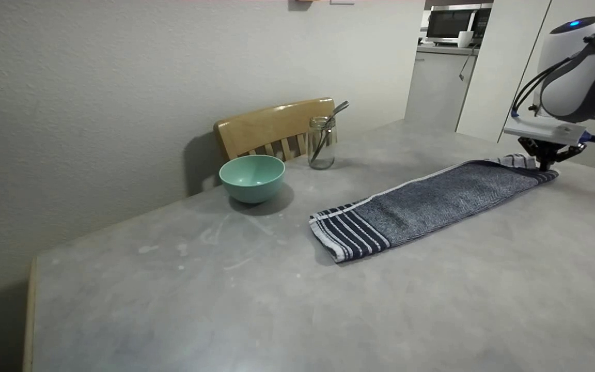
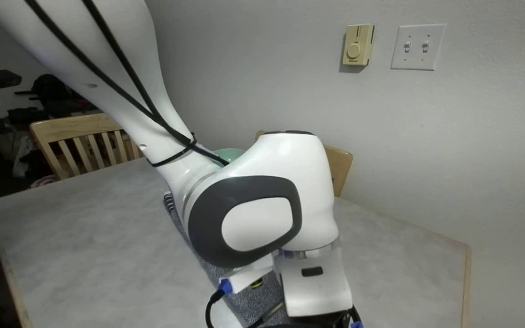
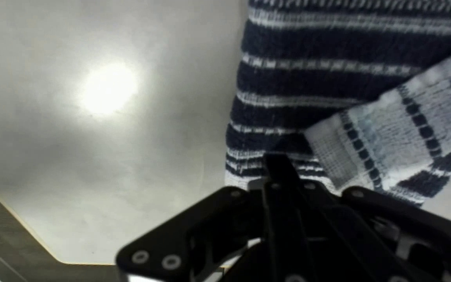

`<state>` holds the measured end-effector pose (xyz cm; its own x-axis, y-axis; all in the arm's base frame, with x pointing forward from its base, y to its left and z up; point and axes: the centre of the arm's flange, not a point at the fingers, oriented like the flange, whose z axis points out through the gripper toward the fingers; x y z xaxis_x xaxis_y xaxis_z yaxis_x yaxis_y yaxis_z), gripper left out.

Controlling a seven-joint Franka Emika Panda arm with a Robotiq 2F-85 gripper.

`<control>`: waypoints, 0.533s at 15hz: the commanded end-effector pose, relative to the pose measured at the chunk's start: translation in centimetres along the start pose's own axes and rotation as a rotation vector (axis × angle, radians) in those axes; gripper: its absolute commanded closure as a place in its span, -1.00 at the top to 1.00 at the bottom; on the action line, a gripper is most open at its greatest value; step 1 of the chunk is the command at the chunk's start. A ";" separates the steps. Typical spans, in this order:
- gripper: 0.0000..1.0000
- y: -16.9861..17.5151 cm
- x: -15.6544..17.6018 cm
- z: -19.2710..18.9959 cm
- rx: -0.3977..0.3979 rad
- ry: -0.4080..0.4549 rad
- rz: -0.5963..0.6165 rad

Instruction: Unfold the grey towel on the table once.

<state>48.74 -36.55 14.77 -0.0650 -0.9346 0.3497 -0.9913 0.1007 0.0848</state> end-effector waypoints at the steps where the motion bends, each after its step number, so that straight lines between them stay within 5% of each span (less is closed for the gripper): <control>1: -1.00 -1.1 0.7 1.1 0.058 -0.009 -0.082; 8: -1.00 -2.1 1.6 -0.6 0.112 -0.009 -0.087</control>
<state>50.34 -37.27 15.17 0.0235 -0.9397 0.3413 -0.9988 -0.0071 0.0492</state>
